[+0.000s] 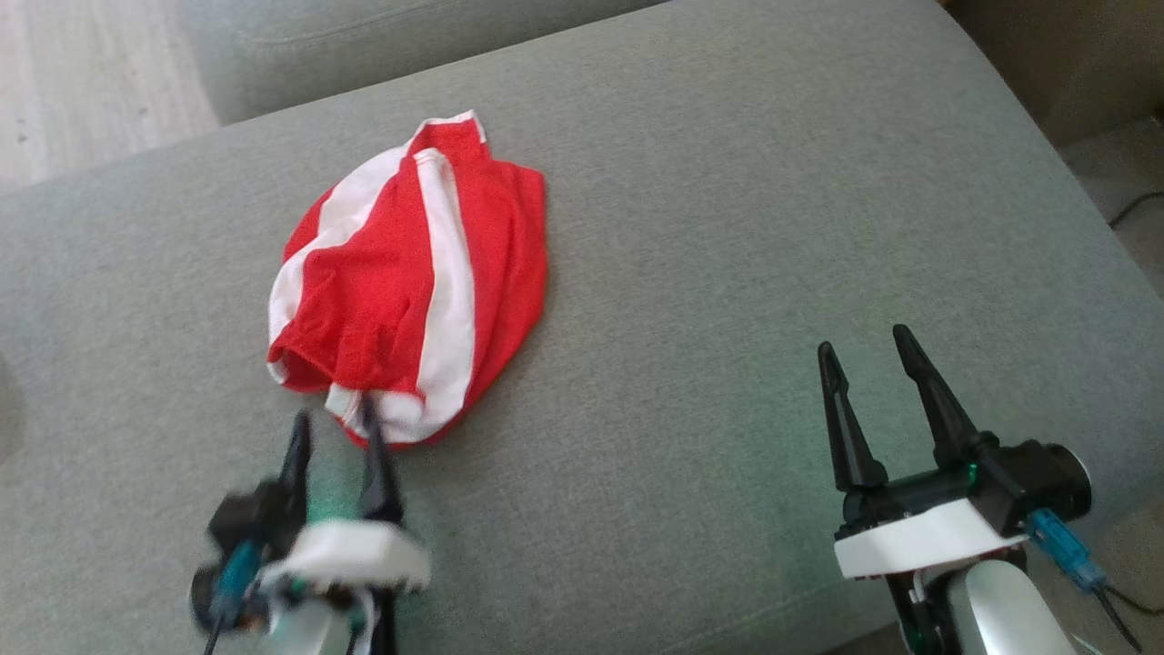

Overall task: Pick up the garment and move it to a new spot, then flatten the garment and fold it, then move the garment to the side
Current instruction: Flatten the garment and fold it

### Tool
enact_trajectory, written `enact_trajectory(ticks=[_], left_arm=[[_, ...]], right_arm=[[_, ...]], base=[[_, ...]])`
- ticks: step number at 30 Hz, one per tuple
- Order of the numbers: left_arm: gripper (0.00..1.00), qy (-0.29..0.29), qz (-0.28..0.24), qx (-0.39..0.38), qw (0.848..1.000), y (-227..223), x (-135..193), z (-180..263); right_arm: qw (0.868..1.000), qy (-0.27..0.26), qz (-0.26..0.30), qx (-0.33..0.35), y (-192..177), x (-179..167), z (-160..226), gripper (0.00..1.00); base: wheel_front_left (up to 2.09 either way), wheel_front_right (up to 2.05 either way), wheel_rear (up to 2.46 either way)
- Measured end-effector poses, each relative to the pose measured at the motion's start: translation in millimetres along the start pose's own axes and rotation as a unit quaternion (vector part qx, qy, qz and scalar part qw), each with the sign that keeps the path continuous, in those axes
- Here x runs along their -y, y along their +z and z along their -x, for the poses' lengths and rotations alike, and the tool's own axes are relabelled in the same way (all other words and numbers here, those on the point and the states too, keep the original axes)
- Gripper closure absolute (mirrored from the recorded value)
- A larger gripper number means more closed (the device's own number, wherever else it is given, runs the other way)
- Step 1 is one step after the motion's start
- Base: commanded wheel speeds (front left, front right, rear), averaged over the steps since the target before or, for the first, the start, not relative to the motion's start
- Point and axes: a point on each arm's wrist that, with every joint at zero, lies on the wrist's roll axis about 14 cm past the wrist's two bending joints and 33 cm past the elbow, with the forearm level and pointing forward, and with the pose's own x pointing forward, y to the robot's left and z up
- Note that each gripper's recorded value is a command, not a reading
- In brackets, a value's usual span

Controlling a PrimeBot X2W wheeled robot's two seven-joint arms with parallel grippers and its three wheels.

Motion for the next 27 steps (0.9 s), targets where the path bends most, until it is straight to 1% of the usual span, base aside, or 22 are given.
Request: enact_trajectory(ticks=[1, 2, 6, 9, 12, 14, 17, 19, 20, 22, 27], left_arm=[[0.00, 0.013, 0.003, -0.003, 1.000, -3, -9, 6], [0.00, 0.013, 0.003, -0.003, 1.000, -3, -9, 6], [0.00, 0.051, 0.012, -0.031, 0.998, -27, -39, 39], [0.00, 0.056, 0.023, -0.039, 0.997, -35, -46, 56], [0.00, 0.033, 0.021, -0.014, 0.999, -20, -41, 57], [0.00, 0.014, -0.002, 0.004, 1.000, -7, -41, 55], [0.00, -0.023, -0.051, 0.007, 0.998, 0, -39, 54], [0.00, -0.052, -0.072, 0.000, 0.996, 1, -33, 50], [0.00, -0.085, -0.086, -0.009, 0.993, 0, -22, 45], [0.00, -0.109, -0.101, -0.017, 0.989, 1, -16, 38], [0.00, -0.119, -0.119, -0.020, 0.986, 8, -16, 20]], right_arm=[[1.000, 0.002, 0.001, 0.000, 0, -1, -1, 0.00], [1.000, 0.002, 0.001, 0.000, 0, -1, -1, 0.00], [1.000, 0.012, 0.004, 0.001, 0, -7, -4, 0.00], [1.000, 0.018, 0.005, 0.004, 1, -10, -6, 0.00], [1.000, 0.024, 0.004, 0.005, 2, -13, -8, 0.00], [1.000, 0.029, 0.004, 0.004, 1, -16, -9, 0.00], [0.999, 0.035, 0.003, 0.003, 0, -20, -10, 0.00], [0.999, 0.036, 0.003, 0.002, -1, -21, -10, 0.00], [0.999, 0.036, 0.003, 0.001, -1, -22, -9, 0.00], [0.999, 0.033, 0.003, -0.001, -2, -20, -8, 0.00], [1.000, 0.020, 0.004, -0.003, -2, -12, -3, 0.00]], base=[[0.00, 0.00, 0.00], [0.00, 0.00, 0.00], [0.00, 0.00, 0.00], [0.00, 0.00, 0.00], [0.00, 0.00, 0.00], [0.00, 0.00, 0.00], [0.00, 0.00, 0.00], [0.00, 0.00, 0.00], [0.00, 0.00, 0.00], [0.00, 0.00, 0.00], [0.00, 0.00, 0.00]])
